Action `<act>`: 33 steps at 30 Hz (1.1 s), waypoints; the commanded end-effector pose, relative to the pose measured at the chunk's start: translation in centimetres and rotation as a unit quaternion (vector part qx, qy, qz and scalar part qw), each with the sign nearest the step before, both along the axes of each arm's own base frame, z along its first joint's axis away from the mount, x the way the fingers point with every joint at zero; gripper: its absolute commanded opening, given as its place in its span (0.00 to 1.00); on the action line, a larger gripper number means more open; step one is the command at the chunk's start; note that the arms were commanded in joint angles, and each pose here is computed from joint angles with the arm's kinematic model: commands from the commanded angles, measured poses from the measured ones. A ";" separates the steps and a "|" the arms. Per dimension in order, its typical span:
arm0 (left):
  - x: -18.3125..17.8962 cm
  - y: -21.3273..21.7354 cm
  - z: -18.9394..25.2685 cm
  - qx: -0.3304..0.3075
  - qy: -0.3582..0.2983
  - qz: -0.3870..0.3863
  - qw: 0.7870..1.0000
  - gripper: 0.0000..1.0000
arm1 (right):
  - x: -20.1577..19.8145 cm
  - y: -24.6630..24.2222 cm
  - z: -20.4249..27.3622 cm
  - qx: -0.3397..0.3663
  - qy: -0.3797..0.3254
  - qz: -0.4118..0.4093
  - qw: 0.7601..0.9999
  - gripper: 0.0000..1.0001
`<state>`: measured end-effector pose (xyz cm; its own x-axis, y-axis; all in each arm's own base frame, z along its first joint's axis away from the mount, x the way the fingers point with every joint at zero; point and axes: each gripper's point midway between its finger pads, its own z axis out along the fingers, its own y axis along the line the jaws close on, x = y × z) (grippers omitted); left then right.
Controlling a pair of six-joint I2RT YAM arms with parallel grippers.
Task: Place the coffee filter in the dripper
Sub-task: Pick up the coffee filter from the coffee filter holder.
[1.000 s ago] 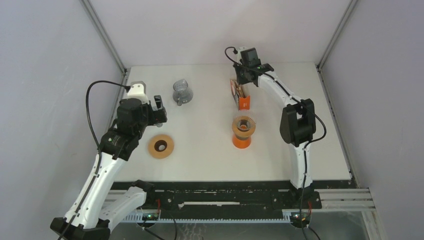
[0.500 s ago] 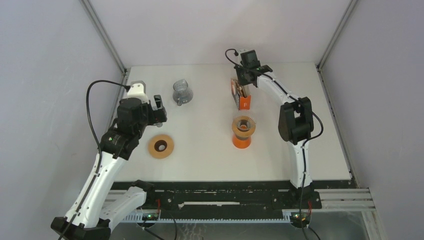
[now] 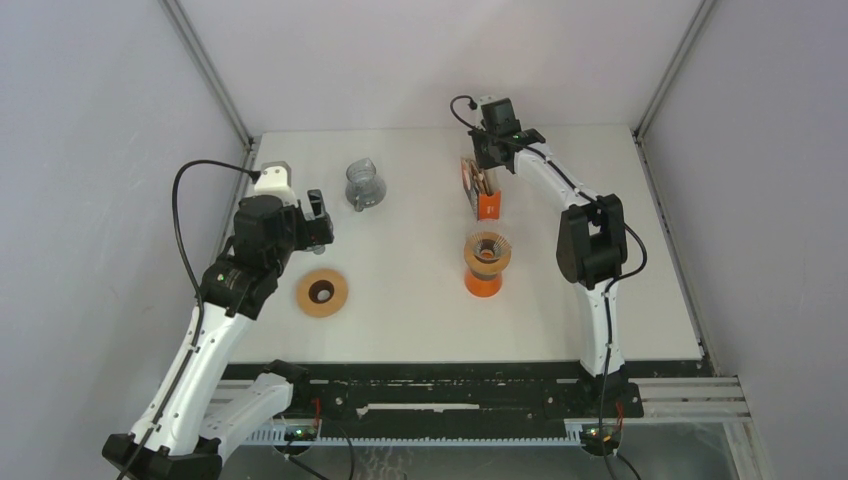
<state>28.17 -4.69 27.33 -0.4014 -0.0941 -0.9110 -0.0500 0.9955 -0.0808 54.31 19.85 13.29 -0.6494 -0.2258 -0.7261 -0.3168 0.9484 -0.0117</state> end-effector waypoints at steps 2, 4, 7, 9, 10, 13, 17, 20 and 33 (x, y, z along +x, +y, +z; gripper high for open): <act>0.3 0.0 -0.2 0.002 -0.009 -0.006 1.000 1.00 | 0.6 0.1 3.9 0.003 -0.041 0.001 0.999 0.09; 0.3 0.0 -0.2 0.002 -0.009 -0.006 1.000 1.00 | 0.7 0.0 3.4 -0.002 -0.034 -0.002 0.999 0.11; 0.4 0.0 -0.3 0.003 -0.008 -0.007 1.000 1.00 | 0.6 0.1 2.7 -0.006 -0.027 -0.003 1.000 0.12; 0.4 0.0 -0.3 0.003 -0.008 -0.007 1.000 1.00 | 0.6 0.2 2.3 -0.007 -0.022 -0.003 1.000 0.14; 0.4 0.0 -0.4 0.003 -0.007 -0.008 1.000 1.00 | 0.6 0.2 2.2 -0.007 -0.021 -0.002 1.000 0.15; 0.4 -0.1 -0.3 0.002 -0.008 -0.009 1.000 1.00 | 0.5 0.1 1.8 -0.010 -0.016 -0.003 1.000 0.18; 0.4 0.0 -0.3 0.002 -0.009 -0.008 1.000 1.00 | 0.3 0.2 1.6 -0.012 -0.009 -0.002 1.000 0.19; 0.4 0.0 -0.3 0.002 -0.009 -0.009 1.000 1.00 | -0.2 0.3 2.3 -0.009 -0.008 0.003 1.000 0.20; 0.1 0.0 0.1 -0.001 -0.017 -0.010 1.000 1.00 | -2.3 -0.5 4.1 -0.007 0.009 0.021 1.000 0.27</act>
